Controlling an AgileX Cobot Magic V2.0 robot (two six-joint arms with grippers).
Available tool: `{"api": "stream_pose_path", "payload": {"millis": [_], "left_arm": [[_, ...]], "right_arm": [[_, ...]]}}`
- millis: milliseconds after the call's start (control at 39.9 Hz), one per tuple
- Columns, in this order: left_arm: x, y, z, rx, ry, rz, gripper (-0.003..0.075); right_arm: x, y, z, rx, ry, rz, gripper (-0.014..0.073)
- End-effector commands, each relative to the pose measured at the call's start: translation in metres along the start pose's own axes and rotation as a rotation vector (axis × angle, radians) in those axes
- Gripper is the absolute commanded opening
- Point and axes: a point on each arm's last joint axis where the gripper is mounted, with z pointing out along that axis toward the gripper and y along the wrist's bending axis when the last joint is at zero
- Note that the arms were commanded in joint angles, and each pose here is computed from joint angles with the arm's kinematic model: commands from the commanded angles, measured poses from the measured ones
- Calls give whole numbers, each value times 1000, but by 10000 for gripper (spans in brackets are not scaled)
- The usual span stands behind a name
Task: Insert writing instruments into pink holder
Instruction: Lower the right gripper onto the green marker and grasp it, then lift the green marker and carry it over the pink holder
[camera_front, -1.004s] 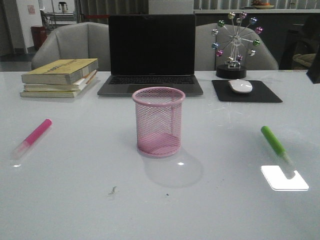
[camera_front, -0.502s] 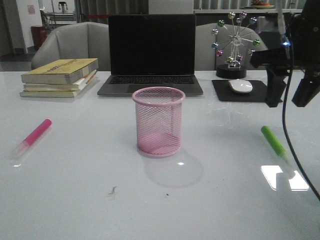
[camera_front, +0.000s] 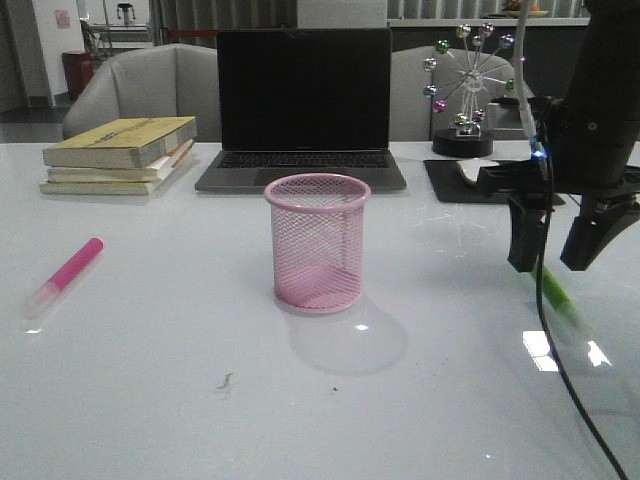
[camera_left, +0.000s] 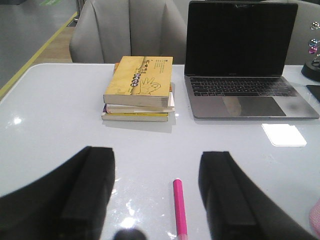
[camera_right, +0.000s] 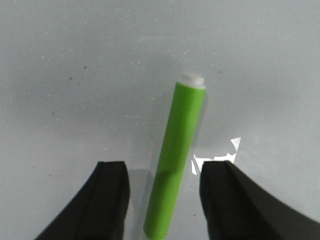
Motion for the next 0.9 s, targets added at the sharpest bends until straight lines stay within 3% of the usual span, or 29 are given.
{"api": "stream_pose_path", "payload": {"millis": [0,402,527,703,878], "left_arm": [[-20,-1,-3,1,-116,-18,447],[-20,-1,-3,1,-116,-18,447],[-20,-1,-3,1,-116,-18,447],[-20,-1,-3,1,-116,-18,447],[-20,-1,-3,1,-116,-18,447]], "right_arm": [[-11,2,-23,-9,-101,-11,447],[-10,0,1,-4,-40,-6,436],[-10,-1,2,-1,-45,-9,321],[-12,-1,2,4,-63,-12,64],[-15,1,-11,1,-121,-18,58]]}}
